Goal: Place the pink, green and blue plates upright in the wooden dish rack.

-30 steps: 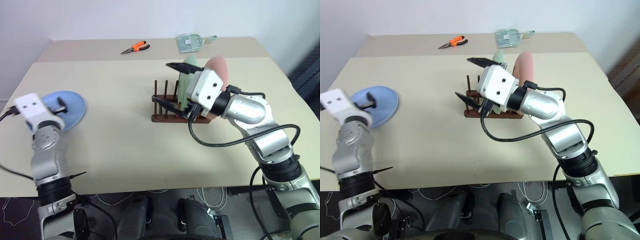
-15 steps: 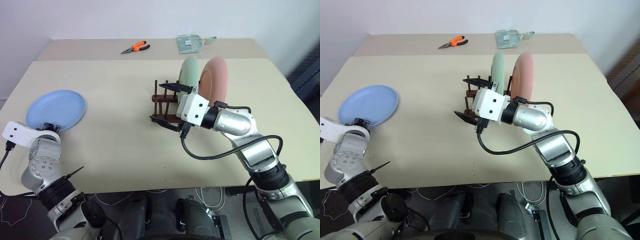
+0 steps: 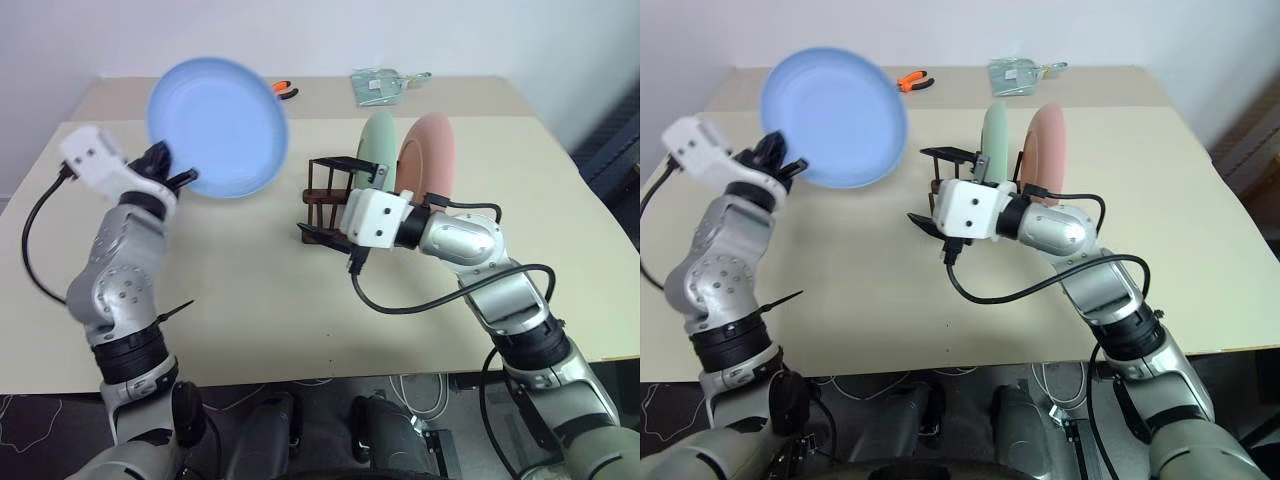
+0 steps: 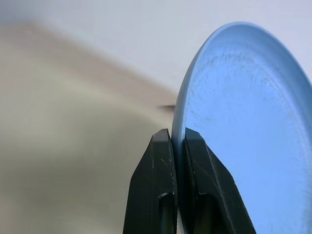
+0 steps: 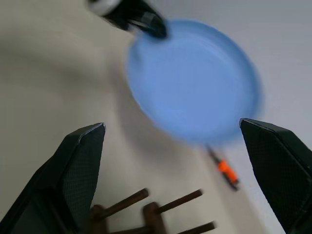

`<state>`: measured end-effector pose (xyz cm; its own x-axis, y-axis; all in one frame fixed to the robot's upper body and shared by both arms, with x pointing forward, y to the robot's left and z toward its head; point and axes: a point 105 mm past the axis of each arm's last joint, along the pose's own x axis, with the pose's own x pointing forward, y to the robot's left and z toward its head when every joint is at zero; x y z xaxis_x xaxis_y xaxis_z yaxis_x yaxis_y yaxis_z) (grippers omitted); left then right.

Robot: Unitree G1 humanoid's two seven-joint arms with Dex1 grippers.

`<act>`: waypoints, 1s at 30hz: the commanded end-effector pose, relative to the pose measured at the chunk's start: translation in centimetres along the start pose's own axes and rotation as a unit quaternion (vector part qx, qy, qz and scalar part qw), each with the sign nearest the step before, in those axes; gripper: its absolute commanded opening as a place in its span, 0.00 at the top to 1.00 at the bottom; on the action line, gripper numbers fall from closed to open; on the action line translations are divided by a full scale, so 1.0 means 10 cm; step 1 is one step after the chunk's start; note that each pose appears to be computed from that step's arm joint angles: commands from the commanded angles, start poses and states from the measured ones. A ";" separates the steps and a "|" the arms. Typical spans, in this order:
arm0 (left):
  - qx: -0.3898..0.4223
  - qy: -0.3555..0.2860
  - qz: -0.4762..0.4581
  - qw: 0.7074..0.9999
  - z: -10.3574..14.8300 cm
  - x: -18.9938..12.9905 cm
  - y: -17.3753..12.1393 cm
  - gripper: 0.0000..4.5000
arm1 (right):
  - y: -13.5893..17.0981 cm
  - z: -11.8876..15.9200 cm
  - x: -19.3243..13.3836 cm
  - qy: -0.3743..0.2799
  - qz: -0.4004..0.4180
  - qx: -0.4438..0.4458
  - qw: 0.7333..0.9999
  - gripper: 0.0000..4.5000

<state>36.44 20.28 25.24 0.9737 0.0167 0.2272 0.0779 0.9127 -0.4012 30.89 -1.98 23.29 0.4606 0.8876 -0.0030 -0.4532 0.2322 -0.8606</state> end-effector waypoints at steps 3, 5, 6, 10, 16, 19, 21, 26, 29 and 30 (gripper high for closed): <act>0.002 -0.042 -0.051 0.998 0.27 -0.01 -0.38 1.00 | -0.07 -0.05 0.27 0.012 -0.005 -0.081 0.997 0.00; -0.003 -0.040 -0.066 0.997 0.28 -0.01 -0.45 1.00 | -0.10 -0.11 0.38 0.020 -0.010 -0.088 0.996 0.00; 0.000 -0.038 -0.074 0.997 0.27 -0.02 -0.49 1.00 | -0.10 -0.14 0.44 0.027 -0.008 -0.100 0.995 0.00; 0.009 -0.033 -0.086 0.996 0.24 -0.05 -0.53 1.00 | -0.14 -0.24 0.57 0.045 -0.013 -0.133 0.990 0.20; -0.012 -0.034 -0.090 0.995 0.21 -0.11 -0.47 0.92 | -0.21 -0.27 0.60 0.056 -0.032 -0.161 0.985 0.90; -0.061 -0.061 -0.080 0.993 0.31 -0.12 -0.41 0.66 | -0.20 -0.21 0.60 0.047 -0.039 -0.171 0.983 1.00; -0.088 -0.102 -0.047 0.990 0.47 -0.11 -0.24 0.45 | -0.19 -0.17 0.61 0.038 -0.043 -0.174 0.983 1.00; -0.027 -0.162 0.039 0.986 0.70 -0.16 0.27 0.45 | -0.22 -0.06 0.55 0.009 -0.069 -0.154 0.986 1.00; 0.179 -0.130 0.076 0.972 0.58 -0.26 0.69 0.45 | -0.43 0.22 0.35 -0.075 -0.137 -0.056 0.986 1.00; 0.211 -0.103 0.060 0.970 0.41 -0.28 0.70 0.45 | -0.50 0.33 0.29 -0.108 -0.151 -0.009 0.982 1.00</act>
<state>33.05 29.92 26.14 0.8886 0.2579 0.3792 -0.2122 0.9643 -0.1586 34.05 1.14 24.54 0.4904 0.8514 0.1858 -0.2973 0.3639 -0.8827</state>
